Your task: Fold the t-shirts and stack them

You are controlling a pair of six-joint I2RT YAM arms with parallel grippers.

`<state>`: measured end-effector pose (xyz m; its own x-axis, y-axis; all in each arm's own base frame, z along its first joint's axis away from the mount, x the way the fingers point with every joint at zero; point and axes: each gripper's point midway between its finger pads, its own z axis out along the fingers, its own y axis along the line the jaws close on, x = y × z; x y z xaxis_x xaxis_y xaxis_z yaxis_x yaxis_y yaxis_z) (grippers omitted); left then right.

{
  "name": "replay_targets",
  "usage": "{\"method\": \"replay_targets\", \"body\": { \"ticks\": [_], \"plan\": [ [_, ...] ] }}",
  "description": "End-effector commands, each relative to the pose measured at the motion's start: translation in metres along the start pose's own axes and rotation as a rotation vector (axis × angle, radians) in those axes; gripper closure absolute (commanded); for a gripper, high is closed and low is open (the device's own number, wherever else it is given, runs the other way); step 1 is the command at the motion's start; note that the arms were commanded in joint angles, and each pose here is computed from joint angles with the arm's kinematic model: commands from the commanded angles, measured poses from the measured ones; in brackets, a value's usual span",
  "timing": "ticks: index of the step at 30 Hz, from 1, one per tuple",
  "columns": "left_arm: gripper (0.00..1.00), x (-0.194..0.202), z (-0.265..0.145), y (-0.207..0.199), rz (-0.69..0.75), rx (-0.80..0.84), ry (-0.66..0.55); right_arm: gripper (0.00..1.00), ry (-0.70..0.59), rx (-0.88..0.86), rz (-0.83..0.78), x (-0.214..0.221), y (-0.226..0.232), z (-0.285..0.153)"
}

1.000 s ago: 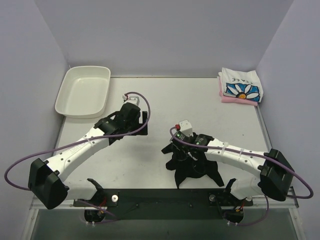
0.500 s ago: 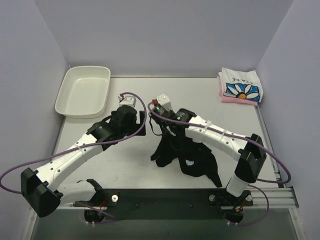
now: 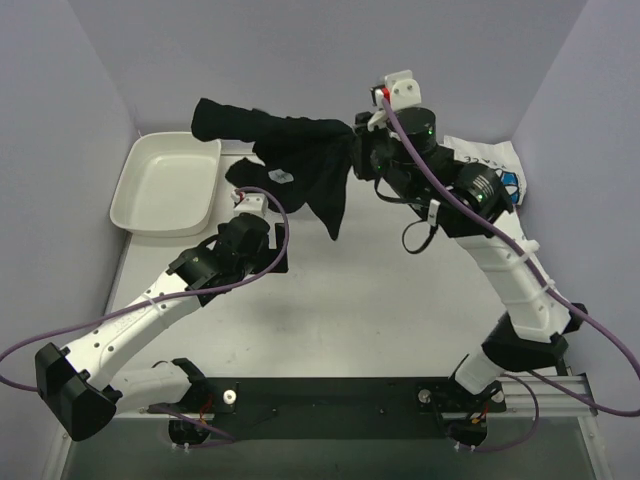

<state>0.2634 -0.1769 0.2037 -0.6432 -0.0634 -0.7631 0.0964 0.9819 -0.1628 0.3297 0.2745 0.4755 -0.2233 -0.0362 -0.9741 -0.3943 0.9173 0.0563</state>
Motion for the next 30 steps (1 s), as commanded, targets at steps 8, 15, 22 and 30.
{"method": "replay_targets", "body": {
  "ticks": [8, 15, 22, 30],
  "plan": [
    [0.02, -0.01, 0.001, -0.015, 0.0, 0.047, -0.039, 0.99, 0.448, 0.568, -0.024, 0.268, -0.161, -0.072],
    [0.03, -0.007, 0.011, -0.016, 0.018, 0.022, -0.03, 0.23, 0.466, 0.638, 0.014, 0.281, -0.173, -0.089],
    [0.02, 0.008, 0.046, -0.036, 0.07, 0.028, 0.041, 0.2, 0.458, 0.496, 0.023, 0.255, -0.136, -0.047],
    [0.03, 0.044, 0.092, -0.038, 0.055, -0.055, 0.151, 0.2, 0.557, 0.274, 0.051, 0.277, -0.078, 0.04]
  ]
}}
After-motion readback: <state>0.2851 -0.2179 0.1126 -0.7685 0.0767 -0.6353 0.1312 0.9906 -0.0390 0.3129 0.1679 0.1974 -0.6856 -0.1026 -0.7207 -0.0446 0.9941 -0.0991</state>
